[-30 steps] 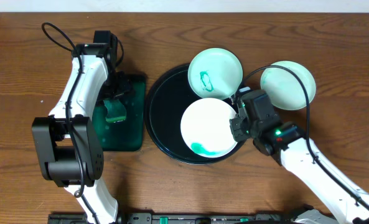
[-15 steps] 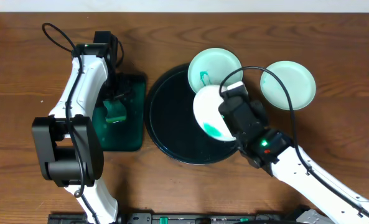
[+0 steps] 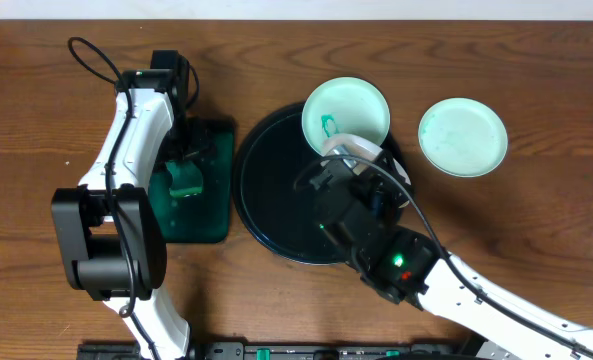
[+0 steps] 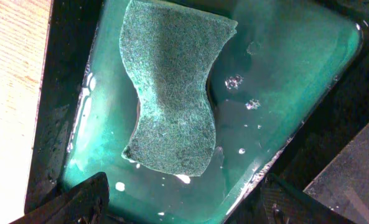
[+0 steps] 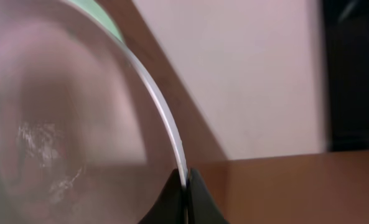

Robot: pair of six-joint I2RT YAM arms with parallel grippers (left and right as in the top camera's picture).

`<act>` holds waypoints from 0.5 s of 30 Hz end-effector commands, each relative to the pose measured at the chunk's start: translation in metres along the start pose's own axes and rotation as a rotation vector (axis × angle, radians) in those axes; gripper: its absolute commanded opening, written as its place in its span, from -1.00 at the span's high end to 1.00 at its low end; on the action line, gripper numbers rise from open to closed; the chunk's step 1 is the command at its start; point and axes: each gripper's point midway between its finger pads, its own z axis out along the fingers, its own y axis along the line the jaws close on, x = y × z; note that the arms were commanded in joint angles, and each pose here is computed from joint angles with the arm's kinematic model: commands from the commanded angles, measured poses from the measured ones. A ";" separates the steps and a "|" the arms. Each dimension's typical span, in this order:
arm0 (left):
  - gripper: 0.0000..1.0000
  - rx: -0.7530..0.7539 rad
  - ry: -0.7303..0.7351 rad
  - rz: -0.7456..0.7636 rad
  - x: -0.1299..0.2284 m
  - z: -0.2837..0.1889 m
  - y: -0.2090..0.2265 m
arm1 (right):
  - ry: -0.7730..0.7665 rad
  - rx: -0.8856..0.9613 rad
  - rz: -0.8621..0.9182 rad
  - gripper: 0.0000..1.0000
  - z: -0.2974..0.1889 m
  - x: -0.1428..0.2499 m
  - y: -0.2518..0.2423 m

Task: Clean dirty plates on tray and stack at the side
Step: 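Lift the scrubbed plate off the tray with the right gripper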

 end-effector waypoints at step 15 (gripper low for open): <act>-0.58 -0.012 0.025 0.000 0.006 0.007 0.003 | 0.002 0.227 -0.211 0.98 -0.039 -0.026 -0.045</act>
